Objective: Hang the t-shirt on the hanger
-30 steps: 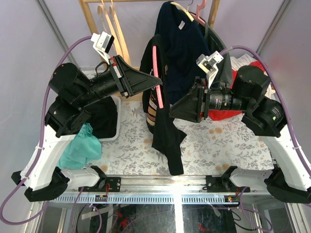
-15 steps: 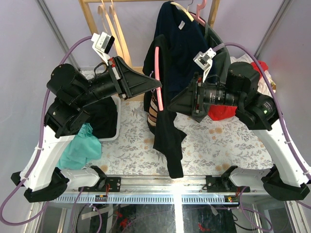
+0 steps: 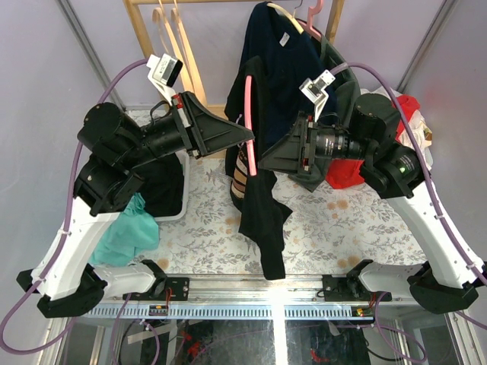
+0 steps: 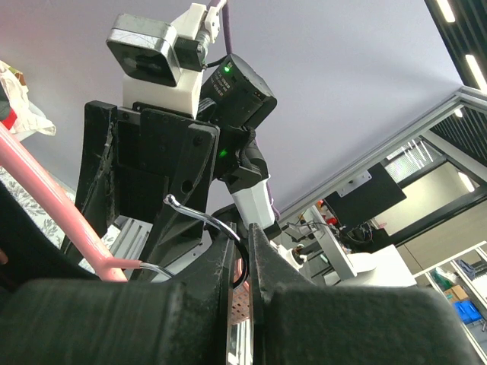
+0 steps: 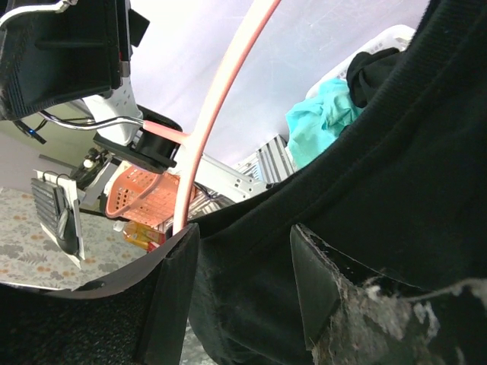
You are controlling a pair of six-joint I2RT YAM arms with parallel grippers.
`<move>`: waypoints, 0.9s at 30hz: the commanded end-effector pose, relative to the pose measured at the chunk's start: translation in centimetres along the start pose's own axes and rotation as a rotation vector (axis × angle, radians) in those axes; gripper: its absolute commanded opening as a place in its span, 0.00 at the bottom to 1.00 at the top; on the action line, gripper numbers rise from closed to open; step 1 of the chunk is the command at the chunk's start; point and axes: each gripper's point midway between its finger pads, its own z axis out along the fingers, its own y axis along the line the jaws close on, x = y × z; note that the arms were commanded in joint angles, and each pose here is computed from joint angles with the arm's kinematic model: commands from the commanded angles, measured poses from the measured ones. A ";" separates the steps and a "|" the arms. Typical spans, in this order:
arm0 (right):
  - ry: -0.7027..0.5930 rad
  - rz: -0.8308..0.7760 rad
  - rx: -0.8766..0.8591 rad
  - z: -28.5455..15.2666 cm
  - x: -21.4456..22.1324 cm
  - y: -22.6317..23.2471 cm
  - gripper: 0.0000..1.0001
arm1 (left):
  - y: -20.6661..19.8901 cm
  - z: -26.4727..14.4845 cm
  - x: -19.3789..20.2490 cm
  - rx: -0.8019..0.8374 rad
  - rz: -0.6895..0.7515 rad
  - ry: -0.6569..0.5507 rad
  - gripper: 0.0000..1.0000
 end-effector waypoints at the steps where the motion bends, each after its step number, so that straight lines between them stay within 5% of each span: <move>1: 0.007 0.027 -0.064 0.0 0.1 0.9 0.57 | -2.2 0.1 -0.8 0.122 0.073 -0.017 0.00; 7: 0.034 0.052 -0.020 0.3 0.9 -0.4 0.47 | -1.5 0.7 -0.8 0.127 0.064 -0.015 0.00; 15: 0.036 0.024 0.055 -0.5 0.9 -0.9 0.01 | -0.4 1.0 -1.1 0.087 0.069 -0.029 0.00; 27: 0.006 -0.045 0.081 -1.8 -0.9 0.8 0.00 | 3.9 1.6 -3.0 -0.093 0.114 -0.139 0.00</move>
